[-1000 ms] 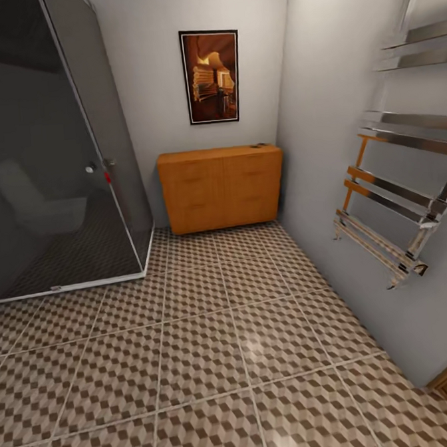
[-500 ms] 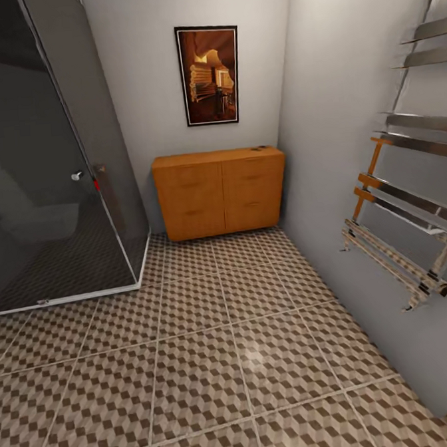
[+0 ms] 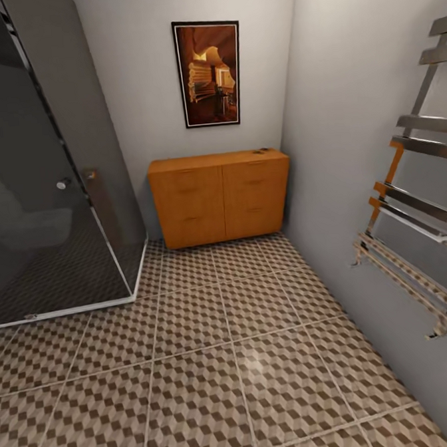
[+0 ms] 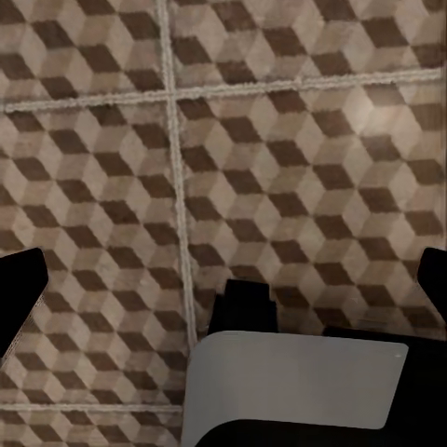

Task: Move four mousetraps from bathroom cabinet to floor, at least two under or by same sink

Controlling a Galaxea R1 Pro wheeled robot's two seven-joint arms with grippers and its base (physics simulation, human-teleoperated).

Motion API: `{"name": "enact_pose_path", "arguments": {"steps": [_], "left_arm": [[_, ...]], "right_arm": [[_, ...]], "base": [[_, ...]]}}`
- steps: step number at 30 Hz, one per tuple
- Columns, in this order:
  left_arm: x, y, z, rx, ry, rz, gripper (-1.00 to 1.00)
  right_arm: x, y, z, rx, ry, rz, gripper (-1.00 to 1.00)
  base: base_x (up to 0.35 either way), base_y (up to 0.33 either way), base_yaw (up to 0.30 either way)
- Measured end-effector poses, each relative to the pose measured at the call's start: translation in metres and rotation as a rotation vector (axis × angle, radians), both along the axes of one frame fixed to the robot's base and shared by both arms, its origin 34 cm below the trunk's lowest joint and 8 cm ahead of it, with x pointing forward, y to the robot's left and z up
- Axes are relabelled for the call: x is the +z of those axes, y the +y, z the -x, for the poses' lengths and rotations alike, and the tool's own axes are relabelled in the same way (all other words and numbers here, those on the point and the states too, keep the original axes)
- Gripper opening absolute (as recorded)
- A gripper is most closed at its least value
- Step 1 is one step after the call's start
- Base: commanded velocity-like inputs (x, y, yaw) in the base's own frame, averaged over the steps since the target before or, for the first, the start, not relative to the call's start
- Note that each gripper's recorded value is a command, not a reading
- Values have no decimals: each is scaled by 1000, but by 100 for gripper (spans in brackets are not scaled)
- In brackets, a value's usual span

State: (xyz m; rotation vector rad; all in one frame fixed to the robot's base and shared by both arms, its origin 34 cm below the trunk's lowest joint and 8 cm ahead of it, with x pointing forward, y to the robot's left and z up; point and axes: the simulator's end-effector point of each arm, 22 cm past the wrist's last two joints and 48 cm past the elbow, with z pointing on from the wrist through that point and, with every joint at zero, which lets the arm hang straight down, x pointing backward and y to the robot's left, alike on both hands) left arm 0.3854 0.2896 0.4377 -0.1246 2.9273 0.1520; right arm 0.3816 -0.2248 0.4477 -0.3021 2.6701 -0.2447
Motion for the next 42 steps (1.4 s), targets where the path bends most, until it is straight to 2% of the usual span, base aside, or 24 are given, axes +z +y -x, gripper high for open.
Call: {"name": "enact_pose_path", "arguments": {"steps": [15,42], "left_arm": [[0,0,0,0,1,1,100],[0,0,0,0,2,1,100]], "right_arm": [[0,1,0,0,0,-1,100],[0,1,0,0,0,-1,100]], "base": [[335,-33,0],[326,-140,0]]}}
